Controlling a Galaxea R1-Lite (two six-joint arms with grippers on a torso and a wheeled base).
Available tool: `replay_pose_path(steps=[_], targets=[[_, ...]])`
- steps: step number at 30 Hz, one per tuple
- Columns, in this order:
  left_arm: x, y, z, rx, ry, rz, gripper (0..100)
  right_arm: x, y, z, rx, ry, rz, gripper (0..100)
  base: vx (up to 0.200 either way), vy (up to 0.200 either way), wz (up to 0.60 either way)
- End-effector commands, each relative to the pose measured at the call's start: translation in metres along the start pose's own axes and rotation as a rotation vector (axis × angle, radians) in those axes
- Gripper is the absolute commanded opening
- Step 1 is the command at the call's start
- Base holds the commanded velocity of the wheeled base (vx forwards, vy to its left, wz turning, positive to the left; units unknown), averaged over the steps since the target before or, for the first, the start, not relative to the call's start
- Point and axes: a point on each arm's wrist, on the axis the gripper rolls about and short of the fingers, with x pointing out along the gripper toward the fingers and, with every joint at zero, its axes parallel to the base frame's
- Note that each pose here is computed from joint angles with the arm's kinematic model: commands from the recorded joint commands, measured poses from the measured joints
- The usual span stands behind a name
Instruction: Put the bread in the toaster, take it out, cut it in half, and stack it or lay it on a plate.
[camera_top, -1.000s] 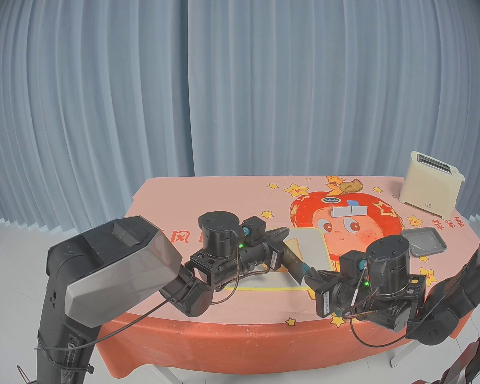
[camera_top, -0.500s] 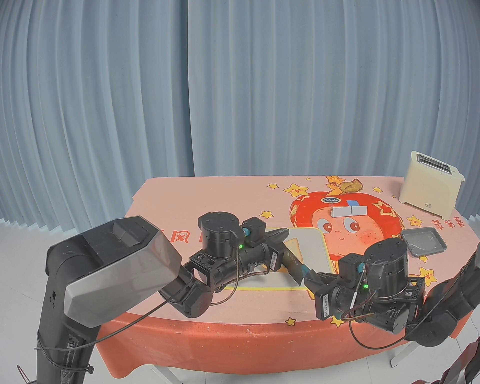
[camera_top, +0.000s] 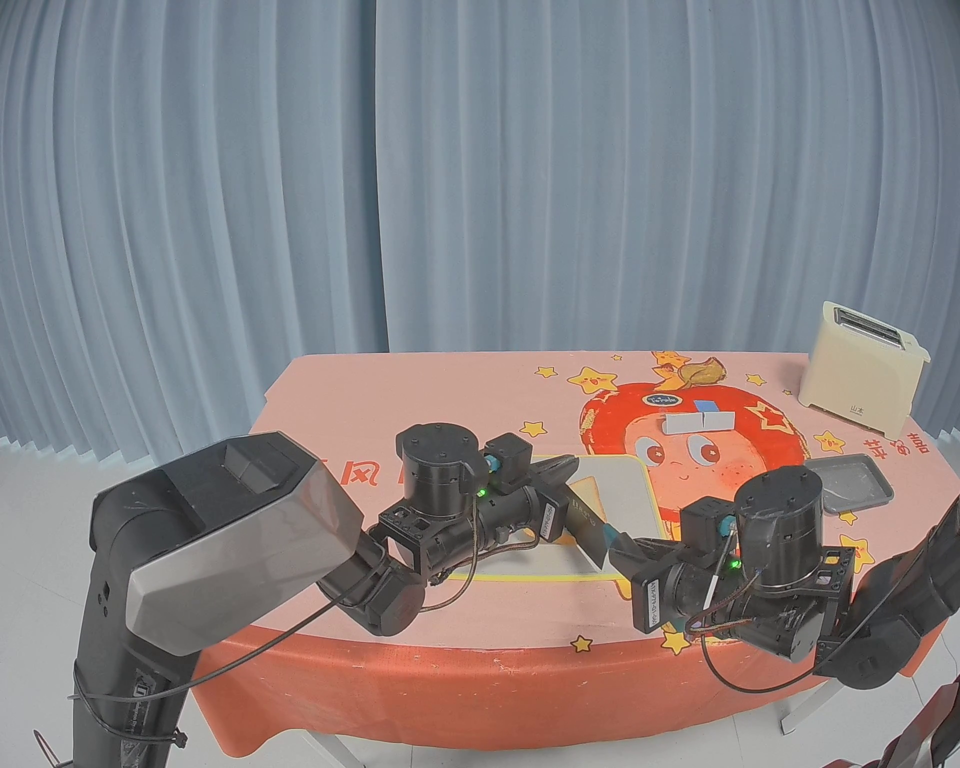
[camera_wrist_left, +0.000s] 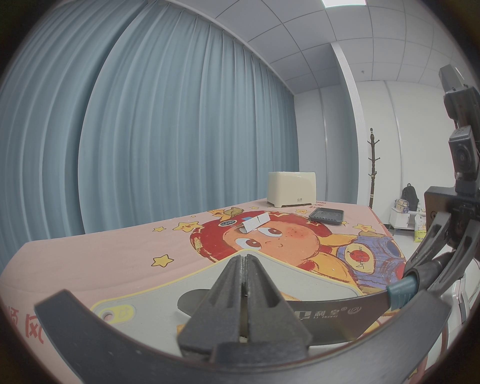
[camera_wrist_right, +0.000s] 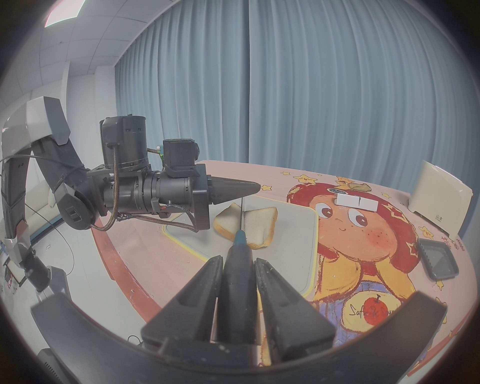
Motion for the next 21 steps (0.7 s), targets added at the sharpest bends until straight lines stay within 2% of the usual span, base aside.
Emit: replay_pose_path(steps=[1, 7, 14, 21], targets=[[-0.001, 0.000, 0.004, 0.001, -0.010, 0.002, 0, 0.000, -0.001, -0.004, -0.005, 0.019, -0.004, 0, 0.000, 0.000, 0.00], [-0.001, -0.001, 0.007, 0.003, -0.034, 0.002, 0, 0.006, 0.000, -0.016, -0.019, 0.069, -0.010, 0, 0.000, 0.000, 0.00], [-0.003, -0.001, 0.015, 0.008, -0.058, 0.003, 0, 0.005, -0.001, -0.014, -0.019, 0.063, -0.009, 0, 0.000, 0.000, 0.00], [-0.002, 0.001, 0.010, 0.004, -0.043, 0.006, 0, 0.005, 0.000, -0.010, -0.012, 0.037, -0.005, 0, 0.000, 0.000, 0.00]])
